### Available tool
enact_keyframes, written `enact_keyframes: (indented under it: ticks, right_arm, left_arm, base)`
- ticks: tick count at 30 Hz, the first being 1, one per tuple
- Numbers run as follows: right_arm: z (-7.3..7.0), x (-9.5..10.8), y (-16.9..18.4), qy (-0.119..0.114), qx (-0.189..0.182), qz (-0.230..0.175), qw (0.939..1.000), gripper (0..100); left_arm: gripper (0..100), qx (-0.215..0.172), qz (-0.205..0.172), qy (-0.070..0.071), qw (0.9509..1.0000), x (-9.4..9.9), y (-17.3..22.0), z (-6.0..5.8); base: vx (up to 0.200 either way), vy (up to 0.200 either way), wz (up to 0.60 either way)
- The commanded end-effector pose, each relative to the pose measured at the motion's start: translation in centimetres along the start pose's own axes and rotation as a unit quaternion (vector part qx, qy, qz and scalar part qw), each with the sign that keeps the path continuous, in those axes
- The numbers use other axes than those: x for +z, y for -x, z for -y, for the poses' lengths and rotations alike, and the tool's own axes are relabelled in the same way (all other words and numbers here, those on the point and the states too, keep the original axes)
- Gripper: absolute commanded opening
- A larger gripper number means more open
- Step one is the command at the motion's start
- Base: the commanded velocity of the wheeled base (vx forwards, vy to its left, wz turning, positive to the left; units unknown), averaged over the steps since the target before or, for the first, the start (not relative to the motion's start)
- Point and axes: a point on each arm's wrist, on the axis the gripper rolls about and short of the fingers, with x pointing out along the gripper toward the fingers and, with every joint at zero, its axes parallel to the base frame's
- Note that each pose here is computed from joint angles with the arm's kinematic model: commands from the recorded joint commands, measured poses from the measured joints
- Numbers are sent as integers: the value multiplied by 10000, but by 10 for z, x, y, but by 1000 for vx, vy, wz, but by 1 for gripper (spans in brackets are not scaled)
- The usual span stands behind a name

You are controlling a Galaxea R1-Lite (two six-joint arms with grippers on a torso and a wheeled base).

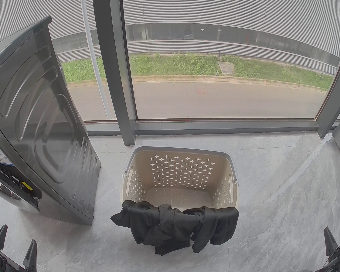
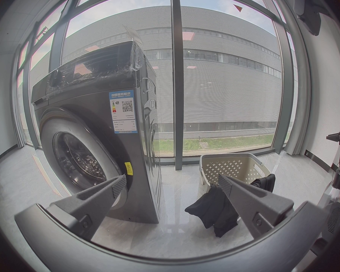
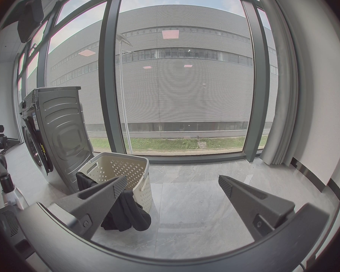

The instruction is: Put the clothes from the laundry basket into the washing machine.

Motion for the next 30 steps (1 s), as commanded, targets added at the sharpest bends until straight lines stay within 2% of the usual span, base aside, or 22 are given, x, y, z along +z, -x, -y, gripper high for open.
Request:
enact_keyframes:
  ticks: [1,4,10,19,25,30]
  right_arm:
    - [0,-5,0,0,1,-4,10000,100]
    - [0,-5,0,0,1,-4,10000,100]
    - [0,-5,0,0,1,-4,10000,100]
    - [0,-5,0,0,1,-4,10000,100]
    - [0,-5,0,0,1,-4,10000,100]
    - [0,-5,0,0,1,-4,10000,100]
  left_arm:
    - [100,3,3,0,10000,-5,0,0]
    - [100,3,10,0,10000,-5,0,0]
    - [100,3,10,0,10000,-5,0,0]
    - [100,3,10,0,10000,-5,0,0]
    - [100,-5,11,8,10000,-5,0,0]
    - [100,-5,11,8,10000,-5,0,0]
  base:
    - [0,0,0]
    - [0,0,0]
    - [200,0,0]
    - [0,0,0]
    - [200,0,0]
    - [0,0,0]
